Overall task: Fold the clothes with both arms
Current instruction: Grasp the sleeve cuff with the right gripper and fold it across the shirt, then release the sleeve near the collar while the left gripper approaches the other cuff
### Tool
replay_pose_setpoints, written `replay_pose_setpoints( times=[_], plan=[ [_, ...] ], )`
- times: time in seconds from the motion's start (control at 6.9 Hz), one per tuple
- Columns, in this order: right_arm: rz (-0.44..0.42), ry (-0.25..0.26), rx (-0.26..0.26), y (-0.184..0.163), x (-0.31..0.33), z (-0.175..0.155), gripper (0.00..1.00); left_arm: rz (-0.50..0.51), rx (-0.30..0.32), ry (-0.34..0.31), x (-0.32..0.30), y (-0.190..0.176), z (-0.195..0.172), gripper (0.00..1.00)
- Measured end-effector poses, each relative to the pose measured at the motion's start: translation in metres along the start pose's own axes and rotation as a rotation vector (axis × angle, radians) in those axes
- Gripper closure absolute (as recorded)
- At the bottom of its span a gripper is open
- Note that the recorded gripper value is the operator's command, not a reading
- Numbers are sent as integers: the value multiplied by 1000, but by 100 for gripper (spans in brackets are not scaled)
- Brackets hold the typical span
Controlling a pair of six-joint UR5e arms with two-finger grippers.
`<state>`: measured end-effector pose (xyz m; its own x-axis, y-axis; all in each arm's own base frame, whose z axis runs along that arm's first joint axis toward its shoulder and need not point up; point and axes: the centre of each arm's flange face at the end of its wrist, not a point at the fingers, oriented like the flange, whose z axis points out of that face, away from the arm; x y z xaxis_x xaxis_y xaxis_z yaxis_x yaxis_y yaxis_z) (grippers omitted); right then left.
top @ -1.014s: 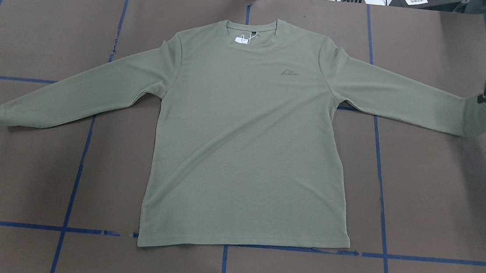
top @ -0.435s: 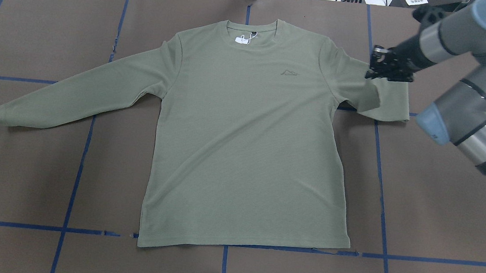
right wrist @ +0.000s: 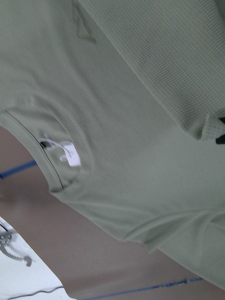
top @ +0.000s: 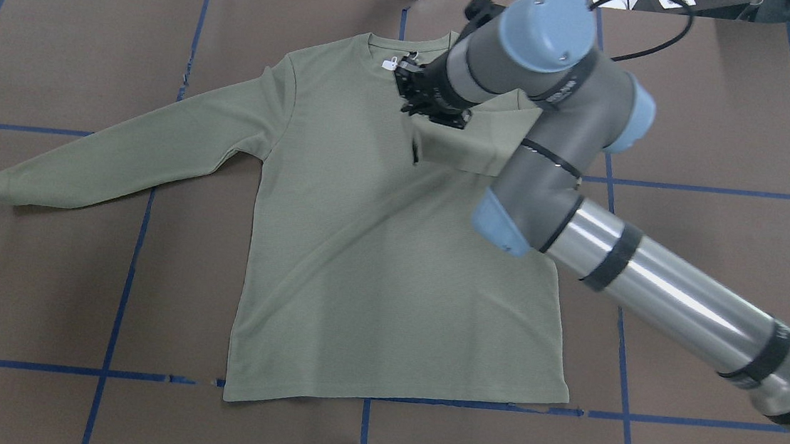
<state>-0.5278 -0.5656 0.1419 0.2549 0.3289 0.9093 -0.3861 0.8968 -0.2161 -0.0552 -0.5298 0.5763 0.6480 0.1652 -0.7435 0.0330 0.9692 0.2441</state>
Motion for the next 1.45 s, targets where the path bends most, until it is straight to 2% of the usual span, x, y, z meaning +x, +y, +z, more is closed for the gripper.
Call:
replay_pose_setpoints(
  times=[0.14, 0.43, 0.72, 1.16, 1.3, 1.45],
  plan=[
    [-12, -9, 9, 32, -53, 25, 100, 0, -1, 3, 0, 0, 0, 0],
    [-25, -7, 20, 65, -96, 56, 100, -1, -2, 7, 0, 0, 1, 0],
    [-31, -15, 24, 75, -99, 73, 100, -2, -5, 9, -1, 1, 2, 0],
    [-7, -29, 66, 76, -99, 79, 100, 8, 6, 8, -1, 0, 2, 0],
    [-2, -39, 81, 76, -101, 79, 19, 8, 6, 9, -1, 0, 2, 0],
    [-4, -49, 97, 80, -105, 80, 1, 10, 6, 13, 0, 0, 2, 0]
  ],
)
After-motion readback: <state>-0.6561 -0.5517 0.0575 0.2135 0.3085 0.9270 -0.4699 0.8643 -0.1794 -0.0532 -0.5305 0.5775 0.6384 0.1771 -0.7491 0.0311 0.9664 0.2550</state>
